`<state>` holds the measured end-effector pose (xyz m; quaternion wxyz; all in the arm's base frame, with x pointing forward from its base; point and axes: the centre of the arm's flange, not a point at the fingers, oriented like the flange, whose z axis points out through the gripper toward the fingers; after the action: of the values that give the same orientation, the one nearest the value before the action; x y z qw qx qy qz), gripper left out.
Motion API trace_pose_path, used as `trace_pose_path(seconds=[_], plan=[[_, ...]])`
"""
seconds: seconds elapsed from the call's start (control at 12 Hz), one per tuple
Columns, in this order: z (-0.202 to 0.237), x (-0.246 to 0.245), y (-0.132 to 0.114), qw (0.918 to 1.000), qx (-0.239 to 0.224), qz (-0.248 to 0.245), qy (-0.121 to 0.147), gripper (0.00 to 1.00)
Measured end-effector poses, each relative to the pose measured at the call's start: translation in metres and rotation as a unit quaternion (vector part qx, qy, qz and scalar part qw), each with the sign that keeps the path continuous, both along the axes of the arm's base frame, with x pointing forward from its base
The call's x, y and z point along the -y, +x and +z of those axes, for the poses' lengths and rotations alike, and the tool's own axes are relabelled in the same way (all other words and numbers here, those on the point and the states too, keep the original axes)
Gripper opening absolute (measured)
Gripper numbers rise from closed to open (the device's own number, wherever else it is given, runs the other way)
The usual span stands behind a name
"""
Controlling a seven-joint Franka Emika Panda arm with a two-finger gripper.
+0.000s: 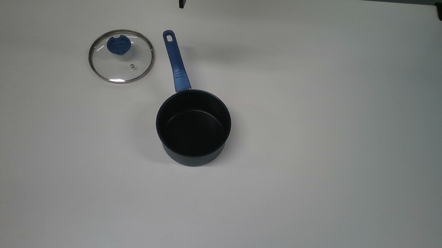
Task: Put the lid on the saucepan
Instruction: 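Move the gripper over the glass lid's blue knob, then lower the gripper and close it on the blue knob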
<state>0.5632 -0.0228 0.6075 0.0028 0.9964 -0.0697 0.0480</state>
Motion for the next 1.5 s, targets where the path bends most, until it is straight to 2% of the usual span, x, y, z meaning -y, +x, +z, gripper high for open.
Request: trace_pose_path(seconds=[0.17, 0.25, 0.33, 0.42, 0.5, 0.58, 0.75, 0.92, 1.0, 1.5], plan=[[-0.002, 0.007, -0.003, 0.9999, -0.011, 0.002, -0.002, 1.0], [-0.004, 0.024, -0.007, 0.9992, -0.026, 0.029, -0.005, 1.0], [-0.007, 0.049, -0.014, 0.9958, -0.045, 0.08, -0.007, 1.0], [-0.015, 0.084, -0.023, 0.9887, -0.069, 0.133, -0.011, 1.0], [-0.029, 0.12, -0.033, 0.9817, -0.093, 0.165, -0.021, 1.0], [-0.051, 0.147, -0.039, 0.979, -0.107, 0.171, -0.027, 1.0], [-0.119, 0.173, -0.041, 0.9823, -0.087, 0.161, -0.039, 1.0], [-0.189, 0.168, -0.046, 0.9826, -0.083, 0.161, -0.04, 1.0], [-0.209, 0.165, -0.049, 0.982, -0.089, 0.162, -0.038, 1.0], [-0.27, 0.141, -0.039, 0.9774, -0.137, 0.158, -0.027, 1.0]])
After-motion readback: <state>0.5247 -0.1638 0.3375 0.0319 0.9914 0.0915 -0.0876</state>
